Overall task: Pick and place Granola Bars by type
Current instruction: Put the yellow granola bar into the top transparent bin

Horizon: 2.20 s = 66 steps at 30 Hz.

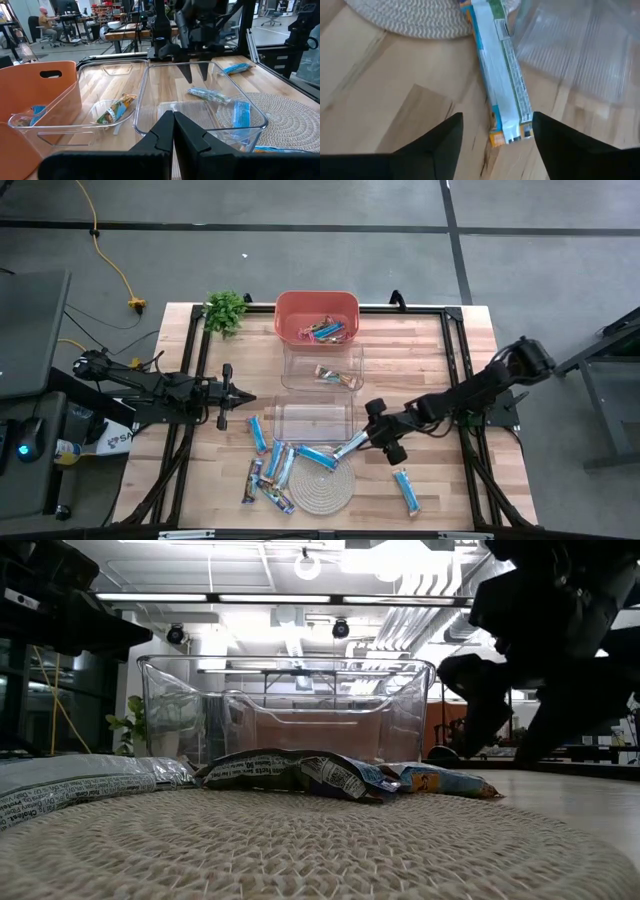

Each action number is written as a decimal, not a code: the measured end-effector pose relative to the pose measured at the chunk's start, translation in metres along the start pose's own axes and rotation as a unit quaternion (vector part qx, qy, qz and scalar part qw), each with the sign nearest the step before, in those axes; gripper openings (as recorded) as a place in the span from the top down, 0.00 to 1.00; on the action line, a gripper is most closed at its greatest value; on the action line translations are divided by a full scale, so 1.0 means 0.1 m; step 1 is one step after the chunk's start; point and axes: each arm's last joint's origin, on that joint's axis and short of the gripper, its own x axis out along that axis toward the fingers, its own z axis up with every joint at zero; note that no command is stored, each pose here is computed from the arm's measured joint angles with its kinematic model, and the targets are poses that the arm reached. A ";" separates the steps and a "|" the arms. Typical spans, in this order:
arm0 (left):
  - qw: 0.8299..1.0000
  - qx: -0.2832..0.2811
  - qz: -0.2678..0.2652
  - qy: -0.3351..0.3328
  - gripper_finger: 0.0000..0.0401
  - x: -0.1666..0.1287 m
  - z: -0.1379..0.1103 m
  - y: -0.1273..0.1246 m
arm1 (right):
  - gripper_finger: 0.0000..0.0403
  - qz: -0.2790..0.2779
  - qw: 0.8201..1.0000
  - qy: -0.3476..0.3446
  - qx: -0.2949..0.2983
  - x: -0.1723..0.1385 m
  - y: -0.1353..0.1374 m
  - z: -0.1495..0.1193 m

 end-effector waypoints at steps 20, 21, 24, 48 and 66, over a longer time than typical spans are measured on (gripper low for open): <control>1.000 0.000 0.000 0.000 0.98 0.00 0.00 0.00 | 0.44 -0.019 0.999 -0.037 -0.035 0.27 -0.01 0.03; 1.000 0.000 0.000 0.000 0.98 0.00 0.00 0.00 | 0.44 -0.020 0.998 -0.039 -0.034 0.28 -0.01 0.03; 1.000 0.000 0.000 0.000 0.98 0.00 0.00 0.00 | 0.44 -0.025 0.998 -0.038 -0.033 0.29 -0.01 0.03; 1.000 0.000 0.000 0.000 0.98 0.00 0.00 0.00 | 0.44 -0.023 0.999 -0.040 0.006 0.40 -0.08 0.00; 1.000 0.000 0.000 0.000 0.98 0.00 0.00 0.00 | 0.67 0.020 0.996 -0.018 0.090 0.40 -0.05 -0.05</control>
